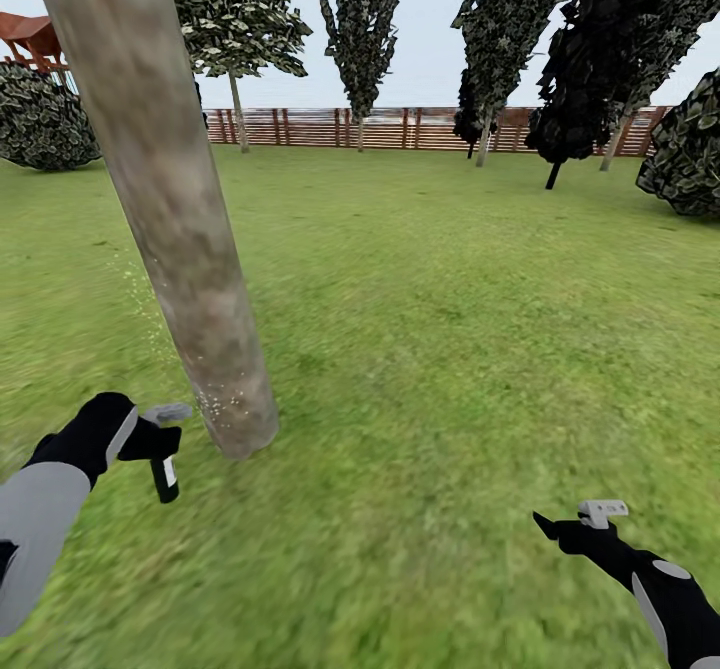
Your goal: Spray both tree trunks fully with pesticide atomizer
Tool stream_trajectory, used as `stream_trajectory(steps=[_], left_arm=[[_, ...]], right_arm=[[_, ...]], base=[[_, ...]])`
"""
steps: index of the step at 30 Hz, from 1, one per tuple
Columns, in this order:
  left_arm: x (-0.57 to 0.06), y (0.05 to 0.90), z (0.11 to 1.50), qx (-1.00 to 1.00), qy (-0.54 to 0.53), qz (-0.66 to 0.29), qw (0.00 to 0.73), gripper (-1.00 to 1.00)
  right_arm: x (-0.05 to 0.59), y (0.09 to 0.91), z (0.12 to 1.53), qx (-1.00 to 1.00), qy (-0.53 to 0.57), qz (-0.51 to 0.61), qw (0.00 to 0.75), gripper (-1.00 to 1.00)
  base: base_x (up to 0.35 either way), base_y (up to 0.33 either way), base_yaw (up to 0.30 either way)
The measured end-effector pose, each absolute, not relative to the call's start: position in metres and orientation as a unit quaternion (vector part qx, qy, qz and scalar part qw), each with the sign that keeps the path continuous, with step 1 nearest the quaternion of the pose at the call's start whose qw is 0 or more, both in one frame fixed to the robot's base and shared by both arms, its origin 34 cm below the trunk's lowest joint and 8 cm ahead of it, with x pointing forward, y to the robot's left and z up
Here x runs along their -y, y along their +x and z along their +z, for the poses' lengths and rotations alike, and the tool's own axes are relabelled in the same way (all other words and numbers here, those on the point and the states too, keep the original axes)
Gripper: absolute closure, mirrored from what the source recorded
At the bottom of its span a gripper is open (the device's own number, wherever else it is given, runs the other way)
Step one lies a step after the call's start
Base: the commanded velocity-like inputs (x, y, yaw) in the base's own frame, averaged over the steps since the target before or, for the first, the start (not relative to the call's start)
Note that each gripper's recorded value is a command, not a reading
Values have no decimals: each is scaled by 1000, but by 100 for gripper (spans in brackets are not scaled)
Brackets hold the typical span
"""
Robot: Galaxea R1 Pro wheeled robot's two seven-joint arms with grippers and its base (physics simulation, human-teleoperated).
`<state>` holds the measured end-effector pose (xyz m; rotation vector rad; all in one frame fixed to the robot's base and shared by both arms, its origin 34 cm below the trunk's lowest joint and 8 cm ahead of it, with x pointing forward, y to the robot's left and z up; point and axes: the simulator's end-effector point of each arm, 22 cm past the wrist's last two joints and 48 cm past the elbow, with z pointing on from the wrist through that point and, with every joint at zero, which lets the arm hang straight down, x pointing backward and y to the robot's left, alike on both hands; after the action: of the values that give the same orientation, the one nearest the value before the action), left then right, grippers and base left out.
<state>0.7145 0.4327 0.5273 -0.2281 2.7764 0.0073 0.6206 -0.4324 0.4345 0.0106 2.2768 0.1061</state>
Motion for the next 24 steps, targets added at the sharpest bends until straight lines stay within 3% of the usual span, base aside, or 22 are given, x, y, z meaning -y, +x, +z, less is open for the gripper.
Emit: stream_trajectory(steps=[11, 14, 24], left_arm=[[-454, 752, 592, -970, -67, 4, 234, 100], [-434, 764, 613, -970, -24, -22, 242, 100], [-431, 782, 645, -964, -22, -33, 262, 100]], right_arm=[[431, 620, 434, -908, 5, 43, 417, -100], [431, 620, 433, -908, 4, 43, 416, -100], [431, 620, 434, -908, 5, 43, 417, -100]], base=[[-1, 0, 0], [-212, 0, 0], [-21, 0, 0]])
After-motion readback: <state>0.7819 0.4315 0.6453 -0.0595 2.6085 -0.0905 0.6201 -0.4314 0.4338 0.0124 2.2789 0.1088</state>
